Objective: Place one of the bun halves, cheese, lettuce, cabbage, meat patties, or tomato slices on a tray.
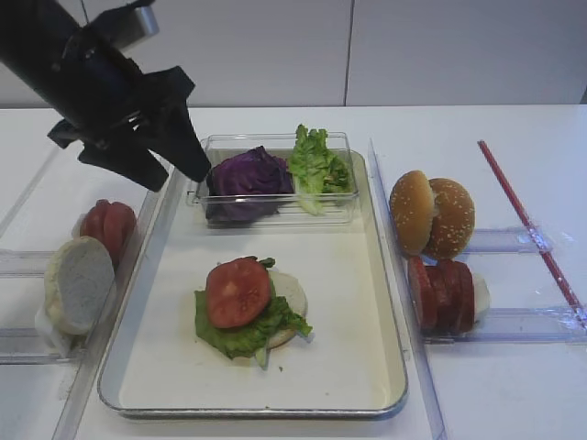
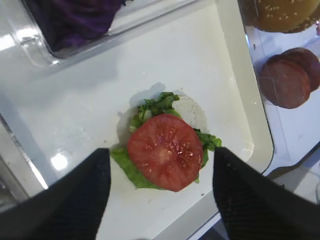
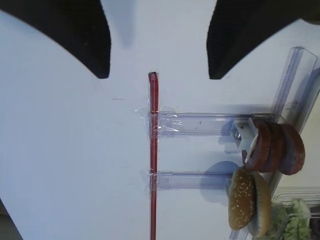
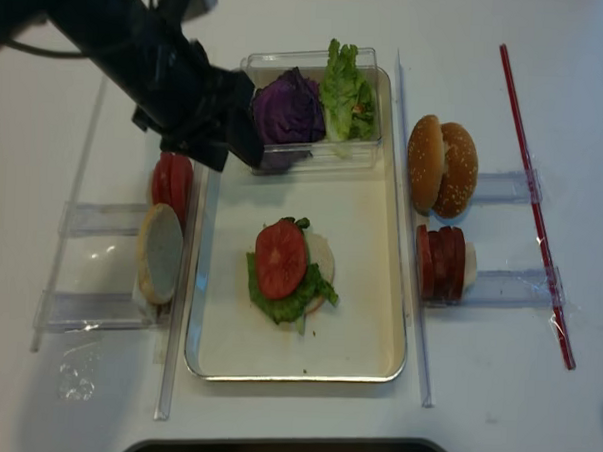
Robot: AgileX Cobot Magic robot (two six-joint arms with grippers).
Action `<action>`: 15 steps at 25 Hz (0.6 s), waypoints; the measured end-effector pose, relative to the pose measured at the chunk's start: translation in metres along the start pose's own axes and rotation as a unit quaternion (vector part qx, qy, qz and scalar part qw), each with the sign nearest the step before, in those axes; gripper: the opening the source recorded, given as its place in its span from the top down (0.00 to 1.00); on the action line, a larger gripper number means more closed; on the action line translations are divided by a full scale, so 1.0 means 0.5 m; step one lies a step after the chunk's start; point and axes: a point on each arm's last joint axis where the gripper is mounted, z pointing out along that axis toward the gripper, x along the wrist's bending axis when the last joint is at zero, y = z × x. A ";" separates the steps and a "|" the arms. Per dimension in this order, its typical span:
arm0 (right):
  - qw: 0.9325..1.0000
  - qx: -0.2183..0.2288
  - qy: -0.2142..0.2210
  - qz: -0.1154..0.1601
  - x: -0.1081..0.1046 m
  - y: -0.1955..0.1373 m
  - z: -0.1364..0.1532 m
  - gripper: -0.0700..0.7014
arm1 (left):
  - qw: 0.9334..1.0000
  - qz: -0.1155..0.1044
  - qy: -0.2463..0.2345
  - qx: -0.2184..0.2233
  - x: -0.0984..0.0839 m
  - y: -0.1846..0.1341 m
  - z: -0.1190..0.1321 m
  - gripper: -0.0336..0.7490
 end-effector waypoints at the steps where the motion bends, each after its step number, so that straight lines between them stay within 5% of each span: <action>1: 1.000 0.000 0.000 0.000 0.000 0.000 0.000 0.31 | 1.000 0.008 0.006 -0.006 -0.005 -0.001 -0.013 0.38; 9: 1.000 0.001 0.000 -0.001 0.000 0.000 0.000 0.31 | 0.995 0.043 0.091 -0.021 -0.007 -0.021 -0.070 0.38; 15: 1.000 0.001 0.000 -0.001 0.000 0.000 0.000 0.31 | 0.981 0.049 0.184 -0.026 0.007 -0.039 -0.111 0.38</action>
